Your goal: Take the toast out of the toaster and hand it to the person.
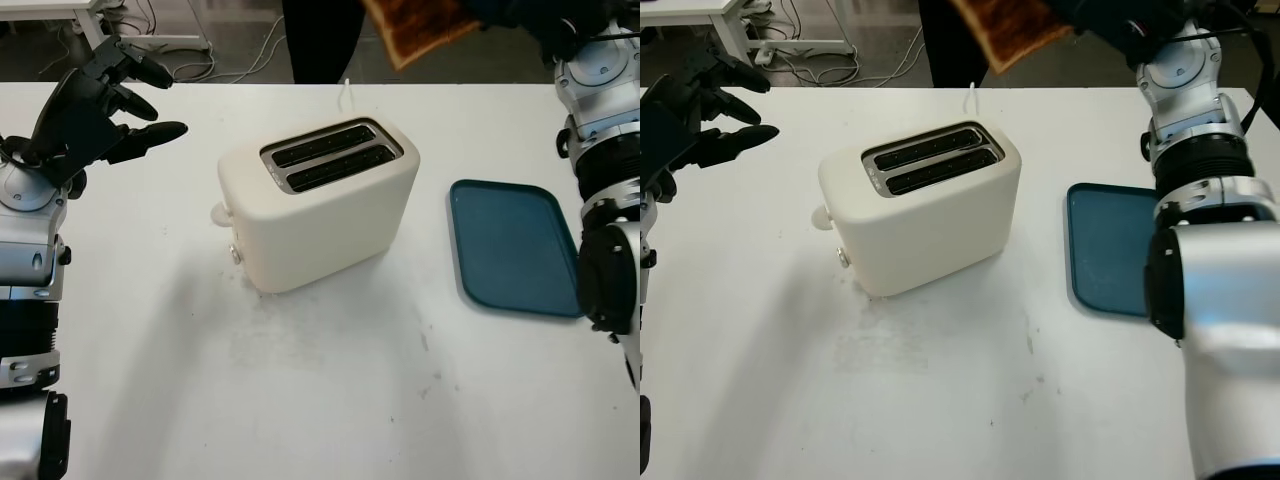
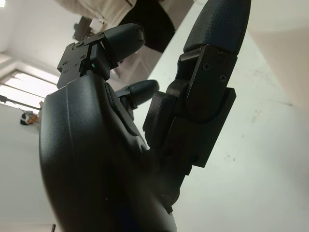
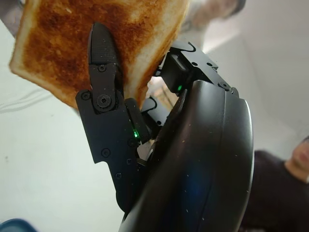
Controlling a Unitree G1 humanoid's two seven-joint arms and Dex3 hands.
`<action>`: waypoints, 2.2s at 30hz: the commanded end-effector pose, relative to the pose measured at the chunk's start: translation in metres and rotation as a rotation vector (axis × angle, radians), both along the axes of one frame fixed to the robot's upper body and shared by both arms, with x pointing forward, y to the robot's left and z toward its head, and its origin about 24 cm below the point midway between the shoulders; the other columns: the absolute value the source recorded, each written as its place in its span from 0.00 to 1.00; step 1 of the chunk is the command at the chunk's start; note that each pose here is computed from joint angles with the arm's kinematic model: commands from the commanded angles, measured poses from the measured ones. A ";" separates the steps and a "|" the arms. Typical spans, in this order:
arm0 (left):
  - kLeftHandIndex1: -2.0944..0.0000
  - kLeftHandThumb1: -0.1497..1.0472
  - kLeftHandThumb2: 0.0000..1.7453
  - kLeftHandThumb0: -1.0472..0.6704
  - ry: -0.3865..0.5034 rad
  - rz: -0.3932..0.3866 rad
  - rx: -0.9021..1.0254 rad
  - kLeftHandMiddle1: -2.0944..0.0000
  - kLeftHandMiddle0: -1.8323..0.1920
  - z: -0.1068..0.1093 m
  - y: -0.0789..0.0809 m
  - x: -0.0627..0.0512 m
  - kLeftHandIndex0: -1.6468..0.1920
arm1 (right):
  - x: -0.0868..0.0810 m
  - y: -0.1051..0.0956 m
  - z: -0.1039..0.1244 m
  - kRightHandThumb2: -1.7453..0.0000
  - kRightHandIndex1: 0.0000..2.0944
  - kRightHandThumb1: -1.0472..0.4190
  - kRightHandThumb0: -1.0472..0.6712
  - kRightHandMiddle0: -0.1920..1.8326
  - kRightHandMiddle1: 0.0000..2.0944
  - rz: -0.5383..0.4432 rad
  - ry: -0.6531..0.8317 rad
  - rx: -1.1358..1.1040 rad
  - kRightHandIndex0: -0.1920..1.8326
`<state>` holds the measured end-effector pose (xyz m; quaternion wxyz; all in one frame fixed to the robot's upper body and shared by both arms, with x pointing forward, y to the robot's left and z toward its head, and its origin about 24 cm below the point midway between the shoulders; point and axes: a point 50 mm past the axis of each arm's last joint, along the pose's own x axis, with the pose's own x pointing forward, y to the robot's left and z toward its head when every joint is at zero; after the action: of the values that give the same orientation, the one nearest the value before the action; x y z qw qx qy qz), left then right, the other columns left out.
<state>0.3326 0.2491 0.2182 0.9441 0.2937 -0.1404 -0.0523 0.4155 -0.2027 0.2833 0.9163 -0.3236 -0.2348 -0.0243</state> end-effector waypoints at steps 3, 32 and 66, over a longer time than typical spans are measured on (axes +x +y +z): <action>0.27 0.88 0.00 0.00 -0.009 -0.001 -0.003 0.23 0.91 -0.001 0.001 -0.001 0.89 | 0.005 -0.008 -0.026 0.80 0.83 0.09 0.43 0.42 0.83 -0.110 0.095 0.111 0.53; 0.26 0.88 0.00 0.00 -0.008 -0.004 -0.010 0.22 0.91 -0.003 0.001 -0.001 0.90 | 0.005 -0.009 -0.113 0.80 0.83 0.09 0.49 0.26 0.83 -0.309 0.412 0.282 0.45; 0.26 0.87 0.00 0.00 -0.006 -0.008 -0.016 0.22 0.91 -0.004 0.002 -0.001 0.89 | 0.005 -0.006 -0.112 0.81 0.83 0.09 0.49 0.32 0.83 -0.290 0.411 0.257 0.47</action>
<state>0.3328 0.2495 0.2175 0.9437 0.2917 -0.1462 -0.0548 0.4205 -0.2086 0.1686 0.9649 -0.2353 0.0146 -0.1155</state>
